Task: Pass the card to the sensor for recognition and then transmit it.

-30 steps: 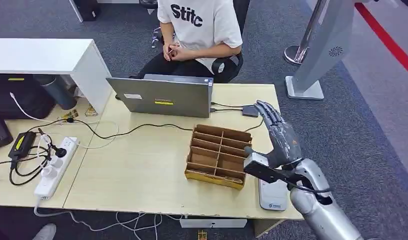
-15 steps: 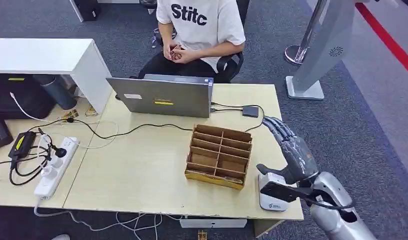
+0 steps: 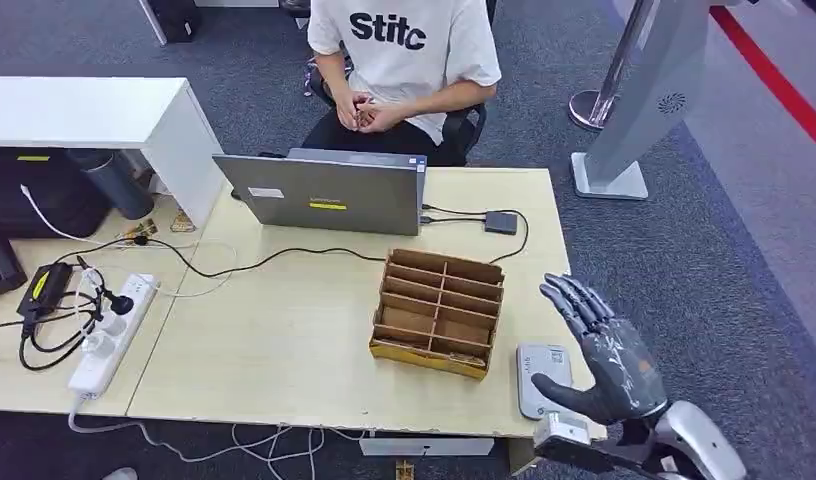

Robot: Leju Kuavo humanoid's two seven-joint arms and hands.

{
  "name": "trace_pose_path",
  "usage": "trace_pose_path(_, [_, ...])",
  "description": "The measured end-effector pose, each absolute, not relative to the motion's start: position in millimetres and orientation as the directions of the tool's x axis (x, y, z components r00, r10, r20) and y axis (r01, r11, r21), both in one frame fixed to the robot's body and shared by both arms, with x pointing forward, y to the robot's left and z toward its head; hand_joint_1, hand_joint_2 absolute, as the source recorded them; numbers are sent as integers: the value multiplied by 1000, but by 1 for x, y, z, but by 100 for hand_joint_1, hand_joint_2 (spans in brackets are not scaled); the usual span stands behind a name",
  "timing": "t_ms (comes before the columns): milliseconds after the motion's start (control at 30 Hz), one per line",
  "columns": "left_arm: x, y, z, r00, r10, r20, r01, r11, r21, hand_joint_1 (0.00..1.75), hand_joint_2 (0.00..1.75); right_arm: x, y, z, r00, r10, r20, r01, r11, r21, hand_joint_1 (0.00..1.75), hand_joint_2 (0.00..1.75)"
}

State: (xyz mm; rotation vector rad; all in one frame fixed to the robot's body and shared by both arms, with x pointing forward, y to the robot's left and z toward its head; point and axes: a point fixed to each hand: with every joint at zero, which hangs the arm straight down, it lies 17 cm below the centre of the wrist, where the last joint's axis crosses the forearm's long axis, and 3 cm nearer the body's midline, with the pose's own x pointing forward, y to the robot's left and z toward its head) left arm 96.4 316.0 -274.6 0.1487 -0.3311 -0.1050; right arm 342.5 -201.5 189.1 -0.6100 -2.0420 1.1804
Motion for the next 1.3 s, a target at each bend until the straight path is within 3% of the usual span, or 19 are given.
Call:
trace_pose_path(400, [97,309,-275,936,-178,303,134,978,160,0,175,352,-149,179,-697,653,297,62,467,-882,0,175])
trace_pose_path(700, [104,304,-275,937,-186,297,146,978,151,0,175,363,-113,156,-701,619,354,-19,480,-877,0,175])
trace_pose_path(1300, [107,306,-274,938,-179,297,136,978,158,0,175,376,-113,111,-640,676,366,-103,397,-912,0,175])
